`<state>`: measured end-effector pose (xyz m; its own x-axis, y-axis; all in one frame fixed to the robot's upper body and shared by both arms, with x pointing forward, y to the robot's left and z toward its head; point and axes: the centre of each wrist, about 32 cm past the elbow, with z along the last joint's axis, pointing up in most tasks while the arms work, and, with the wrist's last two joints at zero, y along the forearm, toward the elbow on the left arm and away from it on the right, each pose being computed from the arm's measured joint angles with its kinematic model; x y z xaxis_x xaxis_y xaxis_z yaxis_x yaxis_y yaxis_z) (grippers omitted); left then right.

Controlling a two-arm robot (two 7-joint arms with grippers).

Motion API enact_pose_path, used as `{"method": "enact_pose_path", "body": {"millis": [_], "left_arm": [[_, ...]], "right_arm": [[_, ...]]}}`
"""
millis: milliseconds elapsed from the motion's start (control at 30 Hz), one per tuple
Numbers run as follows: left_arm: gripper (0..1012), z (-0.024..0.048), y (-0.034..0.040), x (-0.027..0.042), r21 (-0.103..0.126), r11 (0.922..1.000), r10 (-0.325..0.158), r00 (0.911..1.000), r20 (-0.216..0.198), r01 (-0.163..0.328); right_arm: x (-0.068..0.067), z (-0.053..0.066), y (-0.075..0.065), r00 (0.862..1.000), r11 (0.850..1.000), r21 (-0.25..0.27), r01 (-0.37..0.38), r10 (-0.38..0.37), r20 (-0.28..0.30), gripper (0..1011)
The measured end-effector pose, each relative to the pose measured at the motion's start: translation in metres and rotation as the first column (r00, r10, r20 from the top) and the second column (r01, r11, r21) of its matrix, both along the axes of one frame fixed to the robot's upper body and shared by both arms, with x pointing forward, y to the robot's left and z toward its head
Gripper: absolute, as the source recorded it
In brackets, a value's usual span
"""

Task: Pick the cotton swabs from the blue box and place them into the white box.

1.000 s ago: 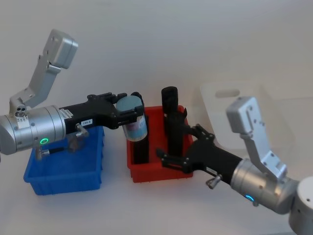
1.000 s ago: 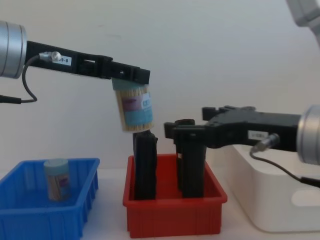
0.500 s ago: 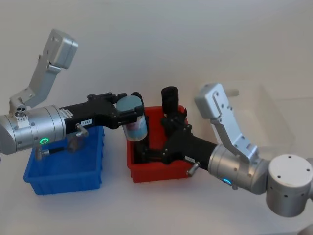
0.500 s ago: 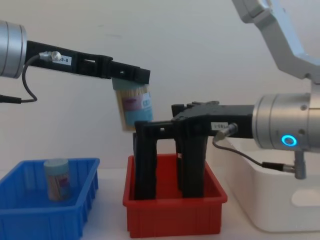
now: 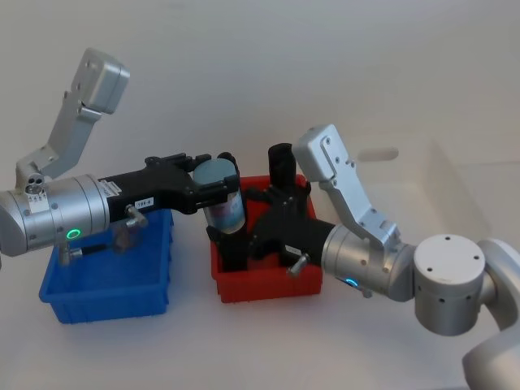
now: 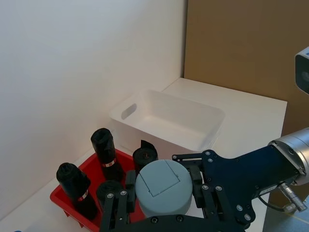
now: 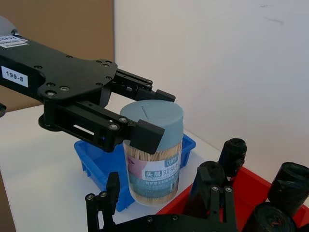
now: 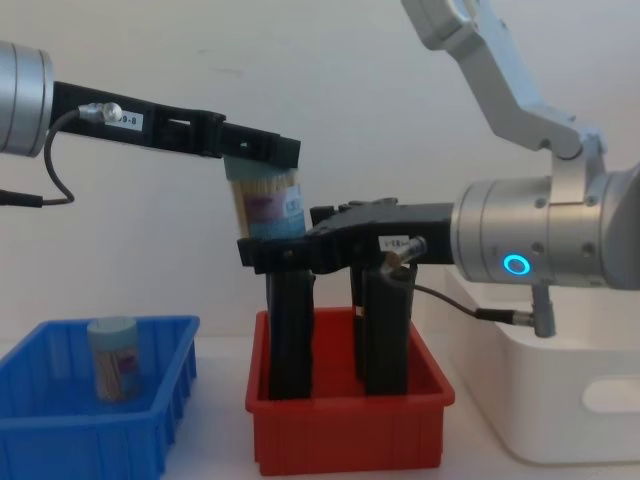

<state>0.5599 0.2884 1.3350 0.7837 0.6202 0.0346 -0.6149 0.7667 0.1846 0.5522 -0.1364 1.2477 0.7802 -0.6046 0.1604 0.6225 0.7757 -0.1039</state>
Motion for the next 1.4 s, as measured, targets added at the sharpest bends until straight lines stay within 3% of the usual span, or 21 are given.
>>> {"method": "enact_pose_path", "body": {"millis": [167,600,800,1000,1067,1167,1400], "left_arm": [[670,0.0,0.0,0.0,0.0,1.0,0.0,1.0,0.0,0.0],[670,0.0,0.0001,0.0,0.0,1.0,0.001,1.0,0.0,-0.001],[687,0.0001,0.0003,0.0,0.0,1.0,0.002,1.0,0.001,-0.002],[886,-0.0001,0.0,0.0,0.0,1.0,0.0,1.0,0.0,0.0],[898,-0.0001,0.0,0.0,0.0,1.0,0.0,1.0,0.0,0.0],[993,-0.0001,0.0,0.0,0.0,1.0,0.0,1.0,0.0,0.0],[999,-0.0001,0.0,0.0,0.0,1.0,0.0,1.0,0.0,0.0]], "right_arm": [[0.007,0.001,0.006,1.0,1.0,-0.003,-0.01,0.01,0.001,981],[0.016,0.002,0.015,0.999,0.999,0.01,-0.038,0.038,0.002,636],[0.018,0.003,0.017,0.999,0.999,0.017,-0.048,0.048,0.002,628],[0.018,0.003,0.02,0.998,0.998,0.021,-0.058,0.058,0.006,628],[0.018,0.004,0.02,0.998,0.998,0.021,-0.059,0.059,0.007,626],[0.018,0.004,0.02,0.998,0.998,0.021,-0.056,0.056,0.008,628],[0.018,0.004,0.019,0.999,0.999,0.018,-0.038,0.038,0.013,626]]}}
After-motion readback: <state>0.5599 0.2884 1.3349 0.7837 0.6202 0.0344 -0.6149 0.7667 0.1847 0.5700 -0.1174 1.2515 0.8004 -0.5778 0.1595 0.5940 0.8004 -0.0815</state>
